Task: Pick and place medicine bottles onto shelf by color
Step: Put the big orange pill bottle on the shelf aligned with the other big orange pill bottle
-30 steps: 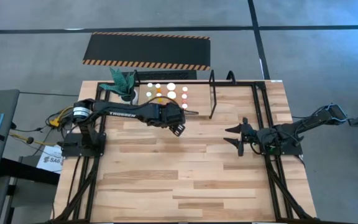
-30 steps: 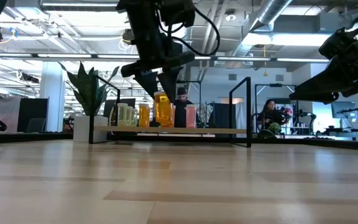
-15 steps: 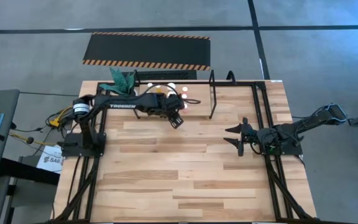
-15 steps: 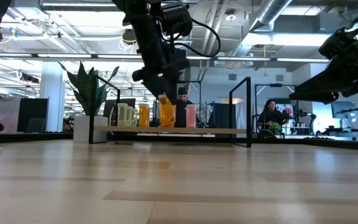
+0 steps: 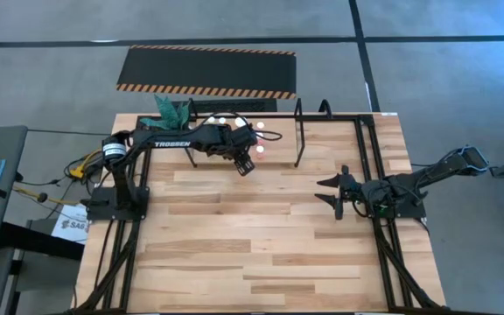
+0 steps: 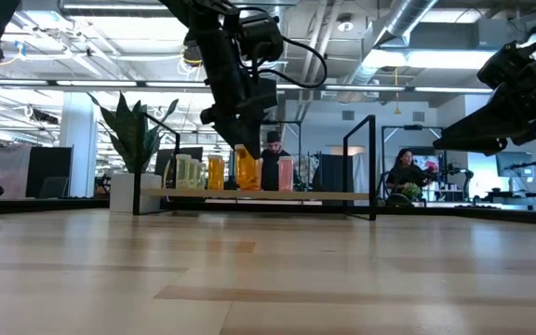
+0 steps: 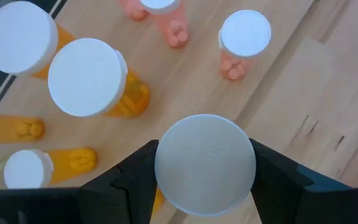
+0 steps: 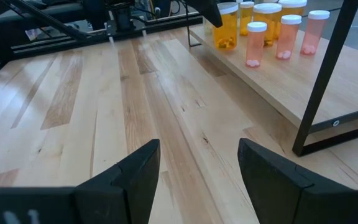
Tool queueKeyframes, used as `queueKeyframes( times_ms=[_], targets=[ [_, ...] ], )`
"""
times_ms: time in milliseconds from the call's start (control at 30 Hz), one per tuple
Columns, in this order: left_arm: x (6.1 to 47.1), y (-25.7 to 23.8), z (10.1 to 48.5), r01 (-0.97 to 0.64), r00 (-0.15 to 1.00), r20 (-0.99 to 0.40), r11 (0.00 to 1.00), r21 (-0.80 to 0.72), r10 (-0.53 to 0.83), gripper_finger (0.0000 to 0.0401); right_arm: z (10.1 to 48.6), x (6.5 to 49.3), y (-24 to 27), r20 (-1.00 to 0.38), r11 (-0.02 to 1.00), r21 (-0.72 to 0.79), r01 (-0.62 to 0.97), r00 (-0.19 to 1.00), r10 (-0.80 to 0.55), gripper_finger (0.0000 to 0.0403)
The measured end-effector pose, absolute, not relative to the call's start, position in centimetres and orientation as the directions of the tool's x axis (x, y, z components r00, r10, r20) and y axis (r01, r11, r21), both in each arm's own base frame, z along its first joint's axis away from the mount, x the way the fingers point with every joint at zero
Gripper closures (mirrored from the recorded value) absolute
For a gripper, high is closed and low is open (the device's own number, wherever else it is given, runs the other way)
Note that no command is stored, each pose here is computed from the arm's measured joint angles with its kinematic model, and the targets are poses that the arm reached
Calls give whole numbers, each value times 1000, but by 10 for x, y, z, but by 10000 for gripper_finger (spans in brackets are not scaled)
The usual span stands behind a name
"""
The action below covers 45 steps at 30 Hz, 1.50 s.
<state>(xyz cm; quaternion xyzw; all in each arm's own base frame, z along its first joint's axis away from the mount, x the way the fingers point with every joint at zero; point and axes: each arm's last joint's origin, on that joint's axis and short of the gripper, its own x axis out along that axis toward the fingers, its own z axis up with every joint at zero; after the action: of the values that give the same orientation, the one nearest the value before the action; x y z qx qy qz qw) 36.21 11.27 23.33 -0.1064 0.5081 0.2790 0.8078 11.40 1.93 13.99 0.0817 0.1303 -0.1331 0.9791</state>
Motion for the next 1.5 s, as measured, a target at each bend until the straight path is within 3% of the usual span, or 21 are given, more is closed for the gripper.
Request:
queueKeyframes(
  times_ms=[1500],
  targets=[
    [369,115,218,-569,321,-857,805,165,402,206,140,114,19,-277,951,126,282,931,-239,163]
  ],
)
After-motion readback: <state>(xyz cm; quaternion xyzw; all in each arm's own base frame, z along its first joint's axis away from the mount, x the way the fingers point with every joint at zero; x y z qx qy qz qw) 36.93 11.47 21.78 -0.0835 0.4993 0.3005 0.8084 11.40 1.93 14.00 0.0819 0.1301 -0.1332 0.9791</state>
